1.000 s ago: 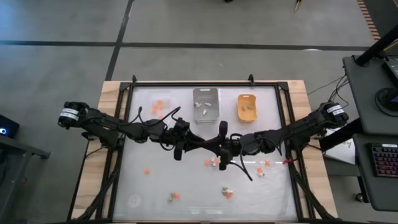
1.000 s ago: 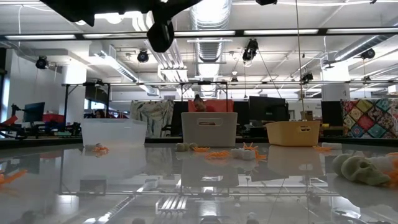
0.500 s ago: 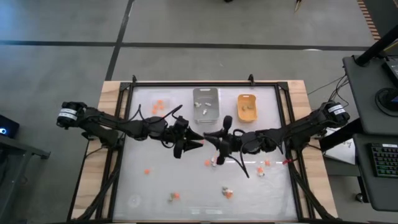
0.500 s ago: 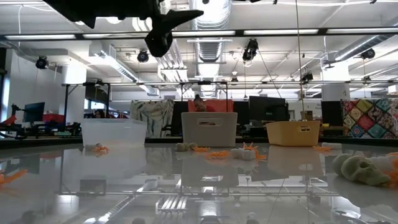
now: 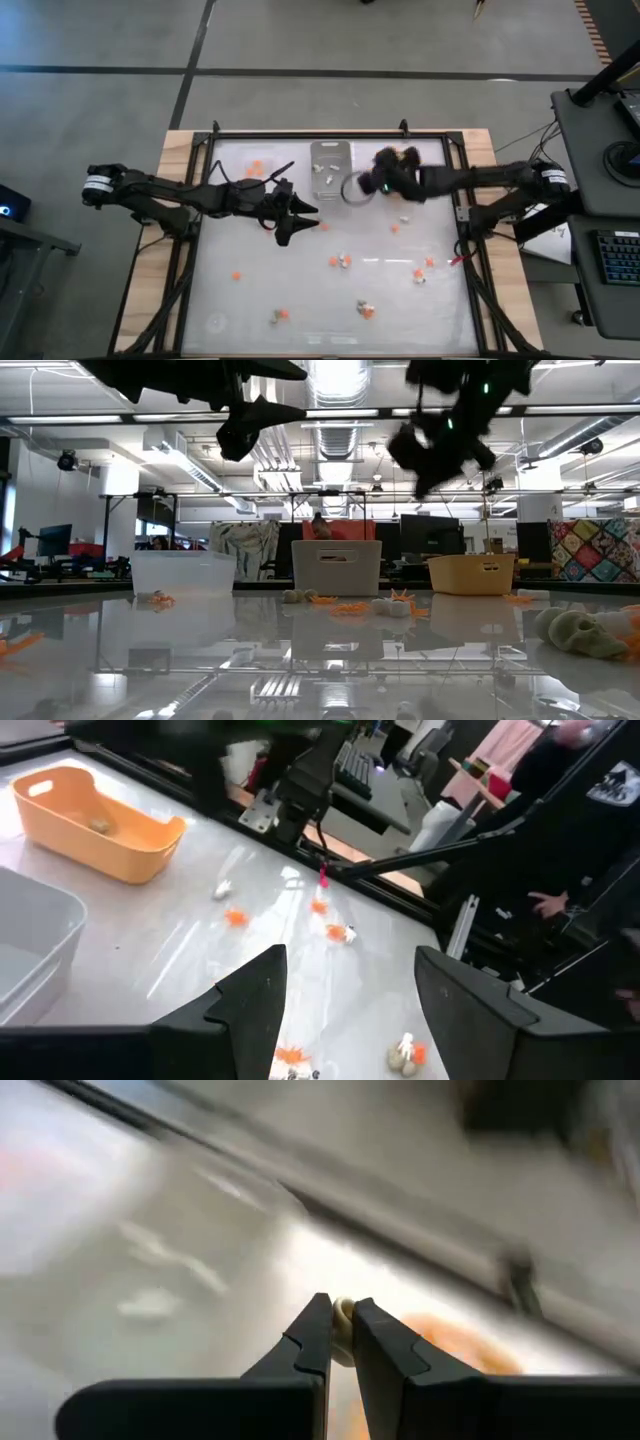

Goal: Sort Halloween decoration
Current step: Put the cream white skull toy into the yellow bin

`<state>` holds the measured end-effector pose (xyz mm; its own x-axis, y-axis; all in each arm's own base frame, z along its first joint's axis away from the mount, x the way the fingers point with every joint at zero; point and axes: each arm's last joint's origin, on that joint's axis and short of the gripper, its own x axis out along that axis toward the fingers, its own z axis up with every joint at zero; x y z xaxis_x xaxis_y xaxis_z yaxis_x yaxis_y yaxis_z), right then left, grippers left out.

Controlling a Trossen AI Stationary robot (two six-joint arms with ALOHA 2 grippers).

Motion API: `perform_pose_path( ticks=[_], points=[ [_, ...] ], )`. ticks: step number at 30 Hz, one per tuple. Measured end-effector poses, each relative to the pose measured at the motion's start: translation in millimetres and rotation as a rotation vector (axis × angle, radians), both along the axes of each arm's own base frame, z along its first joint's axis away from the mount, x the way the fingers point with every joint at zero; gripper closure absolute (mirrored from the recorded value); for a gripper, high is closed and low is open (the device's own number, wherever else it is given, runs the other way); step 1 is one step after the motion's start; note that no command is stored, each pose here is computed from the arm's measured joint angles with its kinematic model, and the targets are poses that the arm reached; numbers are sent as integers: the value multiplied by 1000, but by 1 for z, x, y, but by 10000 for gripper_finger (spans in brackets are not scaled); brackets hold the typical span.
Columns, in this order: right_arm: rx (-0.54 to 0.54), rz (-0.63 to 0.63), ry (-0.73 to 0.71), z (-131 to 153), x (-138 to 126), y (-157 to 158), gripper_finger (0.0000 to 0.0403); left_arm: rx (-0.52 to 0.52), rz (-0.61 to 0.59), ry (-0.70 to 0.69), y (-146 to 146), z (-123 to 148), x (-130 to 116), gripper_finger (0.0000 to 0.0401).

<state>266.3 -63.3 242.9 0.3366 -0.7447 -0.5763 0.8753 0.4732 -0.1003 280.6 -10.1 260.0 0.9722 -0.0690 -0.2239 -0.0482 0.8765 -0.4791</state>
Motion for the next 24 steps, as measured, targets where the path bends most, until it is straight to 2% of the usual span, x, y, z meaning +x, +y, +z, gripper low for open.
perform_pose_path(
  ticks=[2,4,7,14,24],
  points=[
    [136,-130,63,-15,-14,-22,381,0,0,5,0,-1,0,197],
    [223,-232,113,-28,-24,-39,381,1,0,14,0,-3,1,197],
    [308,-278,136,-41,-28,-55,380,1,0,23,0,-5,2,197],
    [316,-249,142,-50,-21,-64,372,4,0,42,0,-7,2,197],
    [301,-224,136,-47,-20,-63,297,16,-2,125,0,-15,0,197]
  ],
)
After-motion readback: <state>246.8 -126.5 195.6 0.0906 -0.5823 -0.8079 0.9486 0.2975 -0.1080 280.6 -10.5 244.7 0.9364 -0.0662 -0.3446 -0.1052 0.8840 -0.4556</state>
